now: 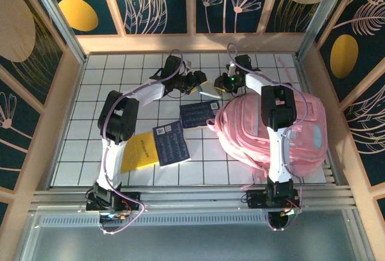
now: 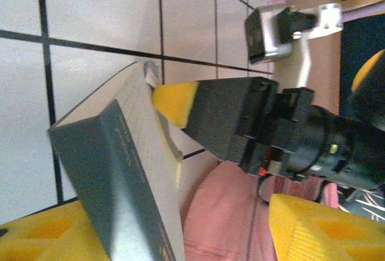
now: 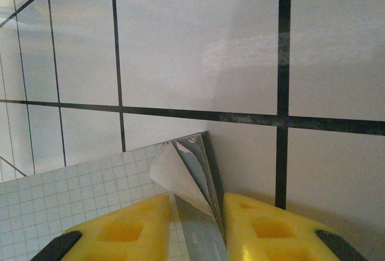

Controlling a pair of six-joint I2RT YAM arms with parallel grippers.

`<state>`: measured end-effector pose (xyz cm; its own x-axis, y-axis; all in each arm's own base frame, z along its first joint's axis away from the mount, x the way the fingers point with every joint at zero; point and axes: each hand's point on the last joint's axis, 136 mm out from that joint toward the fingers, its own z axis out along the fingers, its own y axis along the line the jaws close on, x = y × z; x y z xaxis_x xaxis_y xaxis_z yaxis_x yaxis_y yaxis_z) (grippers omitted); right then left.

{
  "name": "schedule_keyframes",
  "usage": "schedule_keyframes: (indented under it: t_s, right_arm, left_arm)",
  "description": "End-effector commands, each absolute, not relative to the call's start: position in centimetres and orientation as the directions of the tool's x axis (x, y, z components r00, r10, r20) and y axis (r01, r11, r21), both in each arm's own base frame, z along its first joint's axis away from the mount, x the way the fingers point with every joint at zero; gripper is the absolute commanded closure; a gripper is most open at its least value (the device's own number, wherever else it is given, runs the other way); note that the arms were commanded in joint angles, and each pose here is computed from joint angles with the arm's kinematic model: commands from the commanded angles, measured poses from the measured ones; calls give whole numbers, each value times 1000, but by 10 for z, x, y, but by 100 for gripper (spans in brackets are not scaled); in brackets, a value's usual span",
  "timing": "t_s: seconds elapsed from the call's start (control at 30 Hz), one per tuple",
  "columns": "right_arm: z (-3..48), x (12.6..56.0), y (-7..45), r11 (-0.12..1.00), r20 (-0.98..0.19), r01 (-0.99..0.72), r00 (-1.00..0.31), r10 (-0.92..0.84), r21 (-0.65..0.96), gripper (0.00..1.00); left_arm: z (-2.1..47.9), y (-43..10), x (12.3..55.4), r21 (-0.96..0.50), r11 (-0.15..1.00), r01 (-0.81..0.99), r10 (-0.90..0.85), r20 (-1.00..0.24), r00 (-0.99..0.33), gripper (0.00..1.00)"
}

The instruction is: Pack the student bag

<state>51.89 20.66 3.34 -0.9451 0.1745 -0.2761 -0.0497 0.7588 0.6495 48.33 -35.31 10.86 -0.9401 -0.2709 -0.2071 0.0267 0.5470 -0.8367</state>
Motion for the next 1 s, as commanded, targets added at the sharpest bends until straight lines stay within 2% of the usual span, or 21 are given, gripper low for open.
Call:
schedule_keyframes:
  t_s: [0.0, 0.1, 0.17, 0.33, 0.4, 0.5, 0.7, 0.8, 0.9, 0.97]
  right_arm:
    - [1, 477, 216, 776, -123, 34, -982, 143, 630, 72]
    - [1, 475, 217, 775, -121, 34, -982, 142, 631, 73]
    - [5, 476, 216, 777, -131, 31, -981, 146, 629, 73]
    - [29, 483, 211, 771, -180, 15, -969, 168, 637, 73]
    - [43, 487, 211, 771, -204, 0, -964, 169, 637, 73]
    - [66, 491, 207, 786, -252, -23, -953, 170, 618, 68]
    - [136, 493, 199, 794, -378, -115, -913, 151, 596, 43]
    - [184, 488, 204, 773, -450, -206, -886, 113, 600, 33]
    - [230, 478, 208, 747, -524, -295, -848, 83, 596, 29]
    - [254, 467, 213, 706, -549, -337, -831, 88, 623, 29]
  left_arm:
    - [93, -362, 480, -839, 543, 40, -228, -193, -954, 40]
    - [80, -364, 478, -837, 546, 27, -214, -171, -962, 51]
    - [73, -363, 478, -830, 557, 25, -212, -171, -962, 65]
    - [80, -363, 476, -839, 540, 65, -200, -203, -959, 86]
    - [88, -360, 477, -840, 535, 83, -205, -225, -953, 99]
    - [112, -350, 480, -856, 503, 118, -222, -260, -940, 100]
    - [189, -323, 468, -790, 528, 311, -171, -457, -873, 100]
    - [221, -317, 448, -733, 533, 423, -79, -541, -837, 100]
    - [245, -309, 428, -668, 531, 521, -19, -625, -781, 100]
    - [264, -304, 416, -655, 514, 555, -39, -663, -747, 100]
